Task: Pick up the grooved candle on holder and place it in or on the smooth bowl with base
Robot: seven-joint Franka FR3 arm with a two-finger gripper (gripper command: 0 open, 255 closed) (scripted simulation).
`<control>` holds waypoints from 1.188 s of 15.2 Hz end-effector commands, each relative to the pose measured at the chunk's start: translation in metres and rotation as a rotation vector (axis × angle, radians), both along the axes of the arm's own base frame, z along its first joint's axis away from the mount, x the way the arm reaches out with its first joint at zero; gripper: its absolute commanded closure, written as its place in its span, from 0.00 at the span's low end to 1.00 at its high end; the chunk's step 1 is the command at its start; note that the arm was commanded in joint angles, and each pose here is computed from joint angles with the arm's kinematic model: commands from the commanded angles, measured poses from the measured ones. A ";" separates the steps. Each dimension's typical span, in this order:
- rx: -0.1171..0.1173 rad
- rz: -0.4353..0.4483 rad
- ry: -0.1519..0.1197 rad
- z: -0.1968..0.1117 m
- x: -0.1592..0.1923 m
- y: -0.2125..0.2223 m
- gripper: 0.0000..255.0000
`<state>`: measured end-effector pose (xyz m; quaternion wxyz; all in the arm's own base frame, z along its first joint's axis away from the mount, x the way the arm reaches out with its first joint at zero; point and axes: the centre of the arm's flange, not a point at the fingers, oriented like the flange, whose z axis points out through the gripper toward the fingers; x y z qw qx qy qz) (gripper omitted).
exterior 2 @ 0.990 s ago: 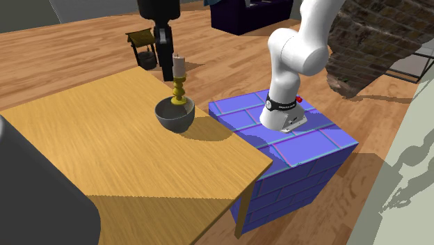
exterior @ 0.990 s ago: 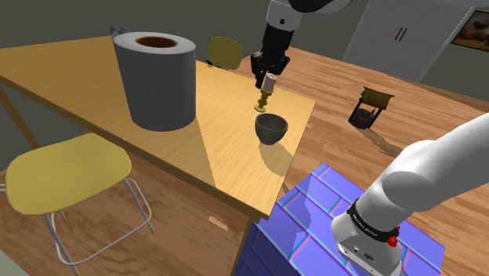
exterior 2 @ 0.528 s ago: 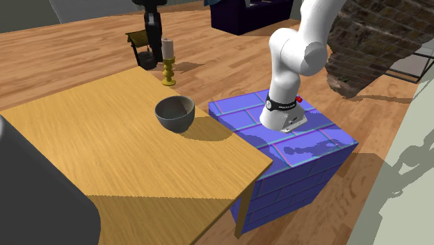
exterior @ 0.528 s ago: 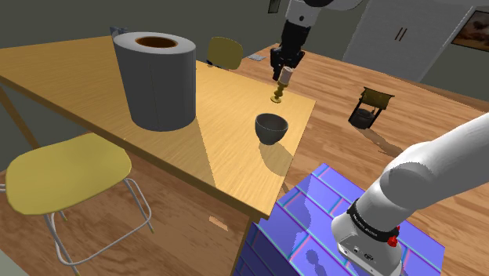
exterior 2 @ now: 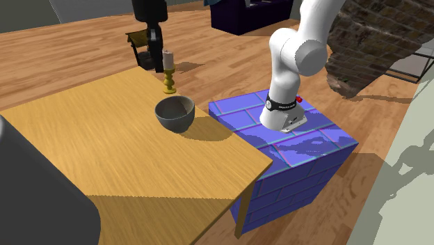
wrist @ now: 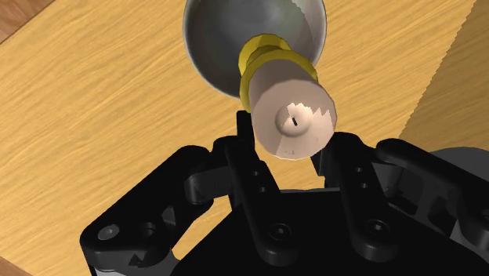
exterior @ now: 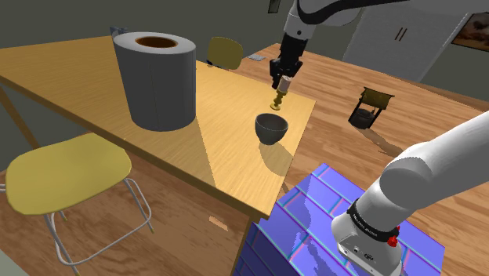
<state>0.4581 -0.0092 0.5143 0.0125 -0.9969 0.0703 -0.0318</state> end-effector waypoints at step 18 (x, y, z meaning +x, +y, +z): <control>0.000 0.000 0.000 -0.061 -0.001 0.001 1.00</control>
